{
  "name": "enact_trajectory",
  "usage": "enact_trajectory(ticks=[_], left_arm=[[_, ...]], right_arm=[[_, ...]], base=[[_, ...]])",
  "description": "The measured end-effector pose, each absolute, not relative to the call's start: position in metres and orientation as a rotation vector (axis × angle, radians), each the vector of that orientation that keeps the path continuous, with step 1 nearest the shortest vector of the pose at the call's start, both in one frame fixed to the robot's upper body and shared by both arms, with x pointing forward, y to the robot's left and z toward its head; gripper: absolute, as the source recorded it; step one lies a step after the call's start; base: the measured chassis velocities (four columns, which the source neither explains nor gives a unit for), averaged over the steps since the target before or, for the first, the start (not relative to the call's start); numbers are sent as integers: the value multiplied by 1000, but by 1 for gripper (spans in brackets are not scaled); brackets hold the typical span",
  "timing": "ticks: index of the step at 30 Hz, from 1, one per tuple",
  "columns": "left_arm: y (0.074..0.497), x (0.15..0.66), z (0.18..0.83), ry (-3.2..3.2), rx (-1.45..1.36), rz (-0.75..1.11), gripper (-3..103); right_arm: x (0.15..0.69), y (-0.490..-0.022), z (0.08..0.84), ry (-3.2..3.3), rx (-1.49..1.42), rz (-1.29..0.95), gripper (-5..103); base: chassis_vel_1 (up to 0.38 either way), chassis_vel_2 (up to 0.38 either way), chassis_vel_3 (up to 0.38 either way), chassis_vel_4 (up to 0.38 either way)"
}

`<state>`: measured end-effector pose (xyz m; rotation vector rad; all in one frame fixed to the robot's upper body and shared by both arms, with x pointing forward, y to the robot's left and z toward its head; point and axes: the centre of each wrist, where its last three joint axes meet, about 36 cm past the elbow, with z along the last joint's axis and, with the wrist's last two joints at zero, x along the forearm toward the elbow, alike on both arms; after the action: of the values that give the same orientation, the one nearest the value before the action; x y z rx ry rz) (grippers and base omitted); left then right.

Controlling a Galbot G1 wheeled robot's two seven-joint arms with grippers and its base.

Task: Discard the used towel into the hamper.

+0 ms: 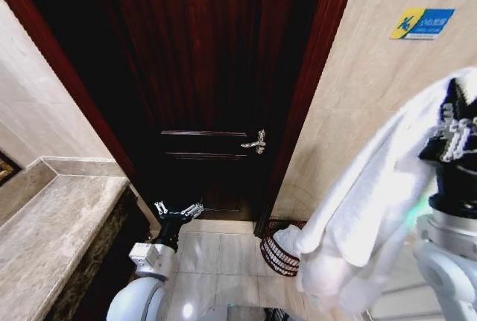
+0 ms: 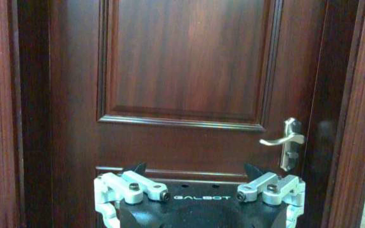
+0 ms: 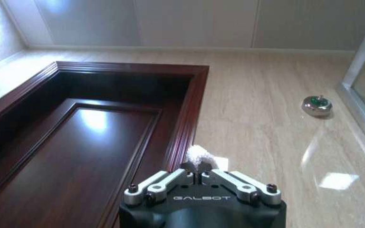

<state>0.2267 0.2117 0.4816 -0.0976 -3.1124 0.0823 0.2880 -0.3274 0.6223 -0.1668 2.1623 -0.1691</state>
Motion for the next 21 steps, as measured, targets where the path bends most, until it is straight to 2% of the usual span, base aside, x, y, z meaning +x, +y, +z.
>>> enact_trajectory(ticks=[14,21], left_arm=[[212,227,482,-3112,-98,82,100],[212,227,482,-3112,-98,82,100]], right_arm=[[337,-353,608,2128,-120,-183,2],[369,-385,587,2127,-55,-194,2]], base=[[0,0,0,0],[0,0,0,0]])
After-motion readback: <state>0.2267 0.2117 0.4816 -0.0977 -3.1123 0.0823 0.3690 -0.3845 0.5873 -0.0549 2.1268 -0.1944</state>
